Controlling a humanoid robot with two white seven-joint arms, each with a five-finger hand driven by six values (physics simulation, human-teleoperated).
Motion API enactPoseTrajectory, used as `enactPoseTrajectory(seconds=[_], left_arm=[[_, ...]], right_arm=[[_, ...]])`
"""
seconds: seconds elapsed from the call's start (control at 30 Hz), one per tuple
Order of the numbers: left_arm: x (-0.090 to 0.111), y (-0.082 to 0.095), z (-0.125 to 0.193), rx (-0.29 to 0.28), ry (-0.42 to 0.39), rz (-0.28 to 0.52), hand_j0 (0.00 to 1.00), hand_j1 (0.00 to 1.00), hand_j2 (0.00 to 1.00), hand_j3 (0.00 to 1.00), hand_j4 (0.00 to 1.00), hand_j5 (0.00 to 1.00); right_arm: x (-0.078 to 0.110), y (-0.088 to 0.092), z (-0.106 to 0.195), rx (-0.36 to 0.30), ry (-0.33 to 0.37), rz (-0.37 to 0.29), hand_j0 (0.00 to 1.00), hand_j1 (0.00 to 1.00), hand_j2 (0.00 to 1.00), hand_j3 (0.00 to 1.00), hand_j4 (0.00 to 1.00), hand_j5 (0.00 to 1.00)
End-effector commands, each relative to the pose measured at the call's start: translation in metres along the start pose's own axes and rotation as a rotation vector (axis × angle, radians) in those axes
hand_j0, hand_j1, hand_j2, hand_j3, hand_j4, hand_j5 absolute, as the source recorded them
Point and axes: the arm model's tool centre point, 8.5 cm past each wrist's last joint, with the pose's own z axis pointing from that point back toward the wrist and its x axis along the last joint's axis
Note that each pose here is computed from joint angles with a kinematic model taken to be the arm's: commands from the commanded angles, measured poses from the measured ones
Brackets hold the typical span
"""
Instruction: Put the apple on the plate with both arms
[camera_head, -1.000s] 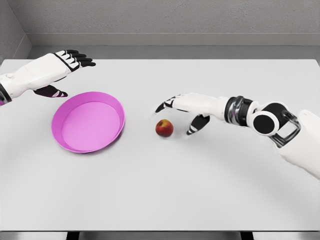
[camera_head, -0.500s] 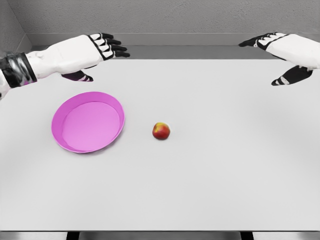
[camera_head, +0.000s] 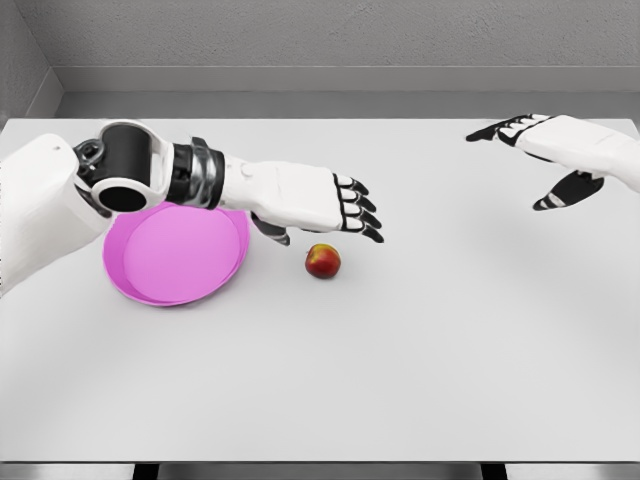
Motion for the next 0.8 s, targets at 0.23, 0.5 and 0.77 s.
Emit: enactPoseTrajectory(seconds=[0.23,0.5,0.77], left_arm=[[-0.004,-0.03,-0.021,-0.101,0.002,0.032,1.0,1.0,1.0,1.0,1.0,1.0],[-0.014,-0.041,-0.045,-0.116,0.006,0.078,1.0,1.0,1.0,1.0,1.0,1.0],[-0.008,-0.053,-0.048,-0.156,-0.014,0.087,1.0,1.0,1.0,1.0,1.0,1.0]], right_arm=[[-0.012,0.017,0.002,0.033,0.031,-0.04,1.0,1.0,1.0,1.0,1.0,1.0],[-0.012,0.017,0.001,0.035,0.029,-0.039,1.0,1.0,1.0,1.0,1.0,1.0],[-0.011,0.018,0.001,0.036,0.028,-0.039,1.0,1.0,1.0,1.0,1.0,1.0]])
